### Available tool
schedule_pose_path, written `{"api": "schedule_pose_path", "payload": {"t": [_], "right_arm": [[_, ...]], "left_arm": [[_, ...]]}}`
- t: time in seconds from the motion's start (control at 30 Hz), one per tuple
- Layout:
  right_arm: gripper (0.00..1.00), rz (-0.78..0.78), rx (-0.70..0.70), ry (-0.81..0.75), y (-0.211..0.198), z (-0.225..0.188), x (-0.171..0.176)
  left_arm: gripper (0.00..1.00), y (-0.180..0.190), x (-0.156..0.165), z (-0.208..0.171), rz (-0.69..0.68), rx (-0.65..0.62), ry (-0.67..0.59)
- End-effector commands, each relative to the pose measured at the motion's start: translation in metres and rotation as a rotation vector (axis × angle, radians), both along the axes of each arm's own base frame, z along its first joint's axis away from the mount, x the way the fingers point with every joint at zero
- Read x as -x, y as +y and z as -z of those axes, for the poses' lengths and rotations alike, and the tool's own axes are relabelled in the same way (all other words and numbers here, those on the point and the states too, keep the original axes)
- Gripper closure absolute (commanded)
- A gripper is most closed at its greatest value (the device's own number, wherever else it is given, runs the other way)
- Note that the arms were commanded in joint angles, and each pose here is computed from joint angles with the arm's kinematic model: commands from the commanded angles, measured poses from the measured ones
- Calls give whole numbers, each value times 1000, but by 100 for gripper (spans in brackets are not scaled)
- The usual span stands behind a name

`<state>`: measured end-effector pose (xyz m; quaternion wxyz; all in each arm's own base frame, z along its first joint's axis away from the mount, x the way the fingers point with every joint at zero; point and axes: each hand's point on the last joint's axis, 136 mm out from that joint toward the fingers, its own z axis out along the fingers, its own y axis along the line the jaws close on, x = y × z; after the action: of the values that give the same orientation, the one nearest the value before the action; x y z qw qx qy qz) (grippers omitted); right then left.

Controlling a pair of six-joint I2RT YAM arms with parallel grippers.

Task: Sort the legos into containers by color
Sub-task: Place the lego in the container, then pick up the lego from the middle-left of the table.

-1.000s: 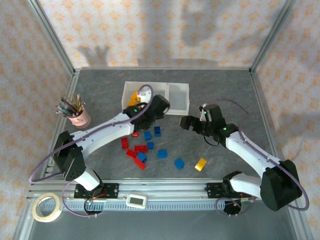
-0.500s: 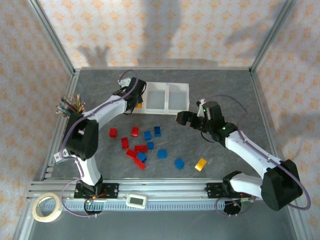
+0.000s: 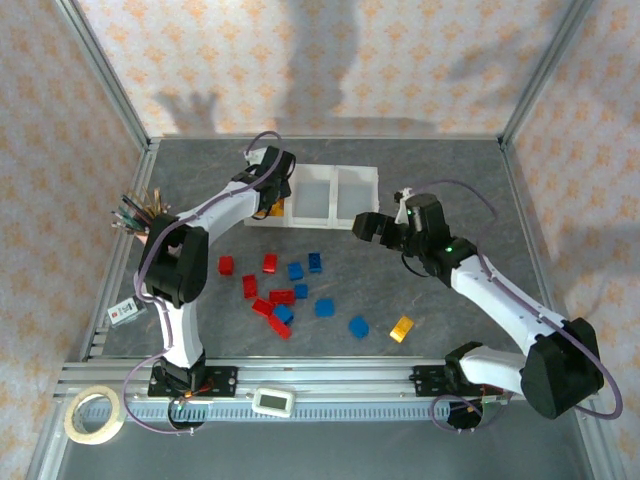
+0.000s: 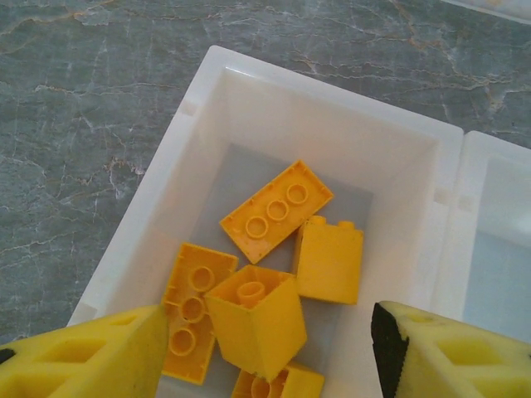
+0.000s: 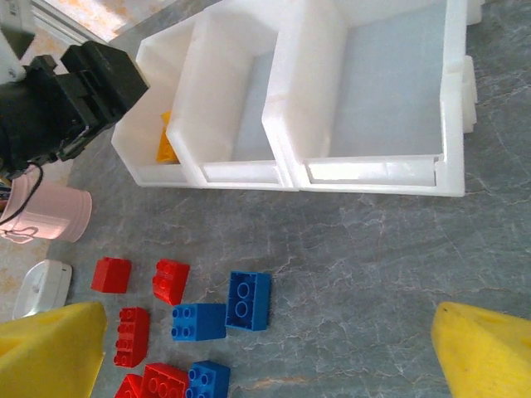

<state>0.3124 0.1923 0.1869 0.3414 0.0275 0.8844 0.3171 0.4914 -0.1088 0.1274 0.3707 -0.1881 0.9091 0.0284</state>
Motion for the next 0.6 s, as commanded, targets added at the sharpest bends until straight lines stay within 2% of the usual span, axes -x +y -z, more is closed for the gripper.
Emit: {"api": "schedule_pose_path", "payload": {"t": [0.0,0.1,0.27,0.57], "right_arm": [[0,32,63,5,-9,0,-2],[0,66,100,25,-19,6,1],[0,130,149,60,-38,14,10],[0,286,177,169,-80,34,39]], "left_arm": [[30,-7,8,-47,44,77,-79],[27,-26,27,-62,108,147,-108],[25,-68,75,-74,223,190,-119],[24,-150,165,-61,358,404,-69]]}}
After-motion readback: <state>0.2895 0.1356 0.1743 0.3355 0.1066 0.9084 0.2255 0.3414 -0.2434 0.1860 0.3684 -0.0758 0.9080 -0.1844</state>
